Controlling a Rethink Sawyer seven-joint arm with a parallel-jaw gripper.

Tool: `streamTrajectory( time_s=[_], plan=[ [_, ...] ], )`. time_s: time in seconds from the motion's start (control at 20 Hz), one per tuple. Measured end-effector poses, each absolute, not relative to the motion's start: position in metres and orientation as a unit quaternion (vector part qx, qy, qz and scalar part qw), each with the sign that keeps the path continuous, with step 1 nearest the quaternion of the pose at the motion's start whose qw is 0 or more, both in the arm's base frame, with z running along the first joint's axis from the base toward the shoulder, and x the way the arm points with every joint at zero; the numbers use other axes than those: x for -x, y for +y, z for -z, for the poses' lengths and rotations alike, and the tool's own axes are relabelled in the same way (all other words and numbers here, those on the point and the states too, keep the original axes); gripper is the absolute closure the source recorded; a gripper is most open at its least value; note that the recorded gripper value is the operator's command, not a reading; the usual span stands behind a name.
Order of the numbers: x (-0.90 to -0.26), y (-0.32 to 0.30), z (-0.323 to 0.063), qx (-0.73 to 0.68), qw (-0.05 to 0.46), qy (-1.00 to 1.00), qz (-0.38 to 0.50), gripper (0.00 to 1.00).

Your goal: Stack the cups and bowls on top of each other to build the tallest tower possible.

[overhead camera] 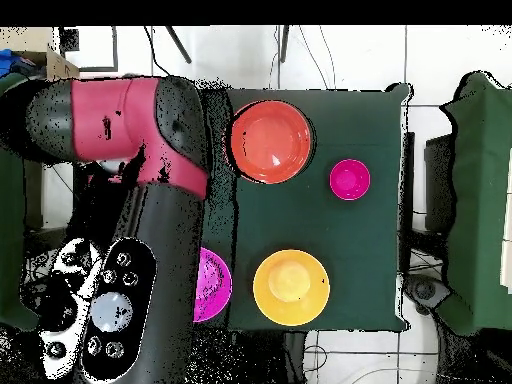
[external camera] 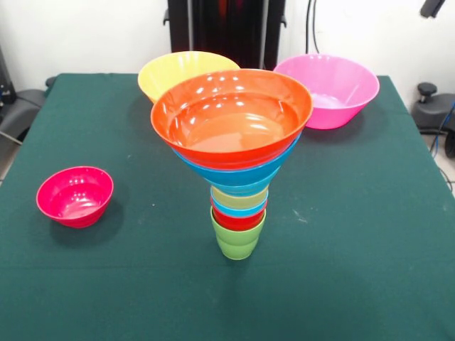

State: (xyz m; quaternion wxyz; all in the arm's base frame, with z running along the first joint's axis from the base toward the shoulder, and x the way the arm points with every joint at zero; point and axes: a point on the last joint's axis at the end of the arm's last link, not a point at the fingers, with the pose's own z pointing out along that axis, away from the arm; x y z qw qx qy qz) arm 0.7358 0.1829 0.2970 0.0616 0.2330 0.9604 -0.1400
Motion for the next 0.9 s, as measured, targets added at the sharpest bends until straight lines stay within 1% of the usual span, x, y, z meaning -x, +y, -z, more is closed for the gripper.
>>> streamTrajectory(
  time_s=[0.2, 0.5, 0.9],
  plan=[
    [-0.707, 0.203, -0.298, -0.221, 0.079, 0.964, 0.129, 0.0],
    [-0.669, 0.215, -0.292, -0.212, 0.092, 0.966, 0.115, 0.0],
    [-0.63, 0.209, -0.271, -0.215, 0.1, 0.966, 0.108, 0.0]
  ],
)
